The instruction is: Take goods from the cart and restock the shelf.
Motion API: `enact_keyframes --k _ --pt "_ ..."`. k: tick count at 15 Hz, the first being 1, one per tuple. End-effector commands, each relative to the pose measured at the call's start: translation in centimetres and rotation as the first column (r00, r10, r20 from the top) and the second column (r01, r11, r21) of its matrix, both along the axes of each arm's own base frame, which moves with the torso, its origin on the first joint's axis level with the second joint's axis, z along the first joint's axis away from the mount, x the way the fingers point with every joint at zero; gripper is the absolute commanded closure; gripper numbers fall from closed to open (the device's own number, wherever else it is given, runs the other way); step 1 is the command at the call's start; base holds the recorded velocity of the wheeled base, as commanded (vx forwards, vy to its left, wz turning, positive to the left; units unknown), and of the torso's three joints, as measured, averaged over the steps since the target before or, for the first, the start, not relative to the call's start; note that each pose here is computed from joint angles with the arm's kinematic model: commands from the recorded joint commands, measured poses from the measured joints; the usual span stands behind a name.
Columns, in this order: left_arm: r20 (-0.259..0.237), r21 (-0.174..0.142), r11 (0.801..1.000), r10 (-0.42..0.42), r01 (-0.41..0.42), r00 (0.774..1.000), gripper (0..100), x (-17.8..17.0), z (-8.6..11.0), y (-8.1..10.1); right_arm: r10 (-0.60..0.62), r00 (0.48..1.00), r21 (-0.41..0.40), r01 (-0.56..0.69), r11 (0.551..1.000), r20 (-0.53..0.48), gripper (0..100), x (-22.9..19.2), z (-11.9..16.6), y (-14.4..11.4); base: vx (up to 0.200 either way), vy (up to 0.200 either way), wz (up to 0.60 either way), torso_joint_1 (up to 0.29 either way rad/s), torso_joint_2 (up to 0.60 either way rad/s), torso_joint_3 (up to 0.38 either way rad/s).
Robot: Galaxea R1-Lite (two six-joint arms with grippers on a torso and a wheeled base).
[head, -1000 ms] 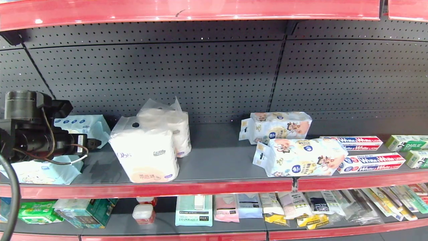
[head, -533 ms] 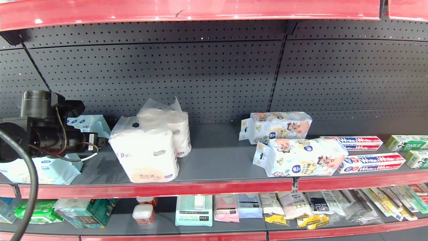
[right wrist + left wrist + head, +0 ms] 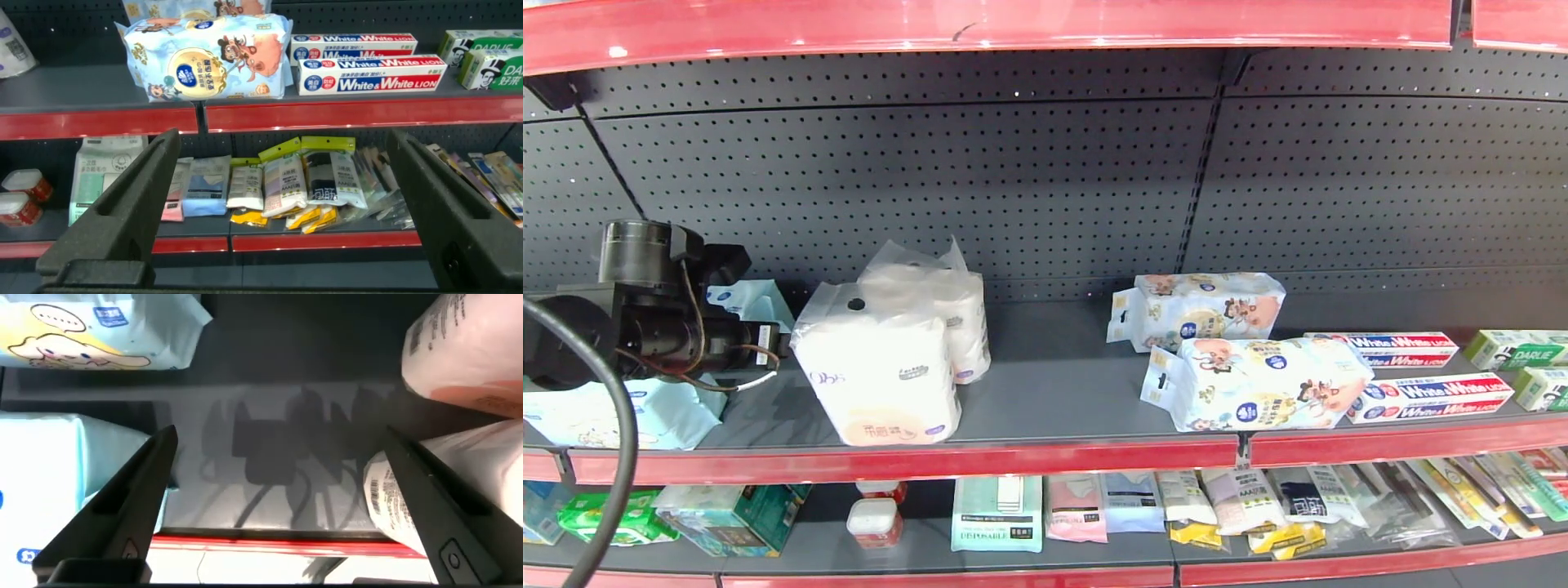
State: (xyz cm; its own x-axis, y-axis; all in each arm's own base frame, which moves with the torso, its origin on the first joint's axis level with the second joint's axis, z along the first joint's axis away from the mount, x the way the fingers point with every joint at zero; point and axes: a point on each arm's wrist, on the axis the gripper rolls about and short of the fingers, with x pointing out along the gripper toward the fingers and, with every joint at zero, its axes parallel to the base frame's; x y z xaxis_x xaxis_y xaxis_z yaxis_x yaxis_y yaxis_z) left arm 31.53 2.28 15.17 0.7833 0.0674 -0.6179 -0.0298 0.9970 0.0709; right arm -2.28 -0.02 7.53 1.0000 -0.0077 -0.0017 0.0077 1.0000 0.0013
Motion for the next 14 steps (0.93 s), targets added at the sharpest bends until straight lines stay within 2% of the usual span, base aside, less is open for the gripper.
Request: enact_keyframes --k 1,14 --pt "-0.004 -0.002 1.0 -0.006 0.006 1.0 0 0.14 -0.13 -0.22 0.0 1.0 -0.001 0.0 1.0 0.0 0 0.0 0.0 0.0 0.0 0.0 0.0 0.0 0.0 0.0" --pt "-0.001 -0.003 0.999 -0.032 0.032 1.0 0 0.3 -0.12 -1.04 0.0 1.0 0.0 0.0 1.0 -0.001 0 0.01 0.01 0.0 0.0 0.0 0.0 0.0 0.0 0.0"
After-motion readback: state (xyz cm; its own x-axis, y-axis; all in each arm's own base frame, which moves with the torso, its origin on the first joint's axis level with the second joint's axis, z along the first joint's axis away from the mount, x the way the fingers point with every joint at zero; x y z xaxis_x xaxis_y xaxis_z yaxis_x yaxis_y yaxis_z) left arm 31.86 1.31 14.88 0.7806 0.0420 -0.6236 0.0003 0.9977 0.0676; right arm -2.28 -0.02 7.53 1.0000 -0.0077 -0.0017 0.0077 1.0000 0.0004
